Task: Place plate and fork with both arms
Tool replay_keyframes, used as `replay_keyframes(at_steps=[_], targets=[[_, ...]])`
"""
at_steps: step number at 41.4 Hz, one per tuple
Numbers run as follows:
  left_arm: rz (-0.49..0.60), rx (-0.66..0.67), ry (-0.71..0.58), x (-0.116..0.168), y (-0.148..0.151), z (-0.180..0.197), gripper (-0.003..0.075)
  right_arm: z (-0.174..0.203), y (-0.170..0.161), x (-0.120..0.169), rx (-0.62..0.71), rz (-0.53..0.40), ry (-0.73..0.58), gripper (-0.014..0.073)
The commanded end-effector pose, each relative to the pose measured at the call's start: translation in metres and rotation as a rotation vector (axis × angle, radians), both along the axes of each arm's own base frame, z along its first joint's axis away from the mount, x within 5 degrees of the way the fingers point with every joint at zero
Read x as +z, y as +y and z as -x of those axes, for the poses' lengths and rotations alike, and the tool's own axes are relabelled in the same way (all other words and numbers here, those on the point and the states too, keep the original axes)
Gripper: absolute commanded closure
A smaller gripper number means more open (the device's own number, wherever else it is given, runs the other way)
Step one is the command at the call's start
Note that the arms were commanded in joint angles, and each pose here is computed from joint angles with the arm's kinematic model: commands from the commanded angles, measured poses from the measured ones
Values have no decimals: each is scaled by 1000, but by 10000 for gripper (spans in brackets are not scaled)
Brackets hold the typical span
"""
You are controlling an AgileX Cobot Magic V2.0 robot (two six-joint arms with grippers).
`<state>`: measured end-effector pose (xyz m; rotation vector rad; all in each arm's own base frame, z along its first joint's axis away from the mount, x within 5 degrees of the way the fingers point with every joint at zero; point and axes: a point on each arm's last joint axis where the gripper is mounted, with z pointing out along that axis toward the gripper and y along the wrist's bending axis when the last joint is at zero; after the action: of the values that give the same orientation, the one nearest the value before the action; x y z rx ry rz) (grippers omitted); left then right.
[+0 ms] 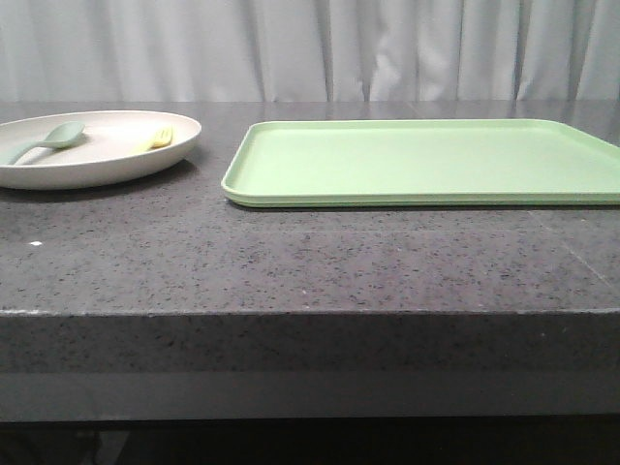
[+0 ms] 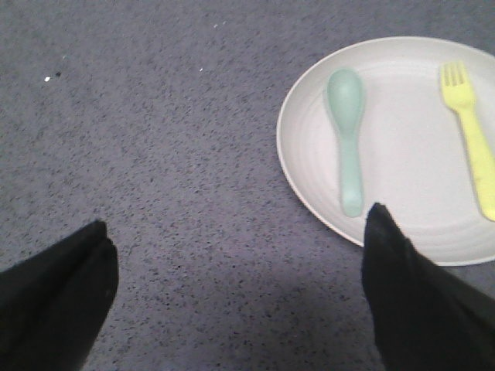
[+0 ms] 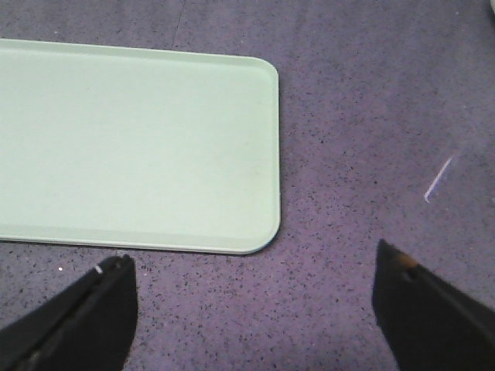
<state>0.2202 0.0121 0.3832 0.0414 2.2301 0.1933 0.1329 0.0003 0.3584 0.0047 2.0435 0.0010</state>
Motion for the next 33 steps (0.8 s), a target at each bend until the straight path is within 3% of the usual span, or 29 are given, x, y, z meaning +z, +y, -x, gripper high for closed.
replay_keyframes(at_steps=[1, 6, 20, 33], targets=[[-10, 49, -7, 17, 12, -20, 101, -3, -1, 15, -3, 7, -89, -41], [24, 31, 97, 13, 23, -47, 101, -3, -1, 15, -3, 7, -89, -41], [340, -168, 268, -14, 50, -117, 101, -3, -1, 15, -3, 7, -89, -41], [434, -207, 384, -46, 63, -169, 101, -3, -1, 15, -3, 7, -89, -41]])
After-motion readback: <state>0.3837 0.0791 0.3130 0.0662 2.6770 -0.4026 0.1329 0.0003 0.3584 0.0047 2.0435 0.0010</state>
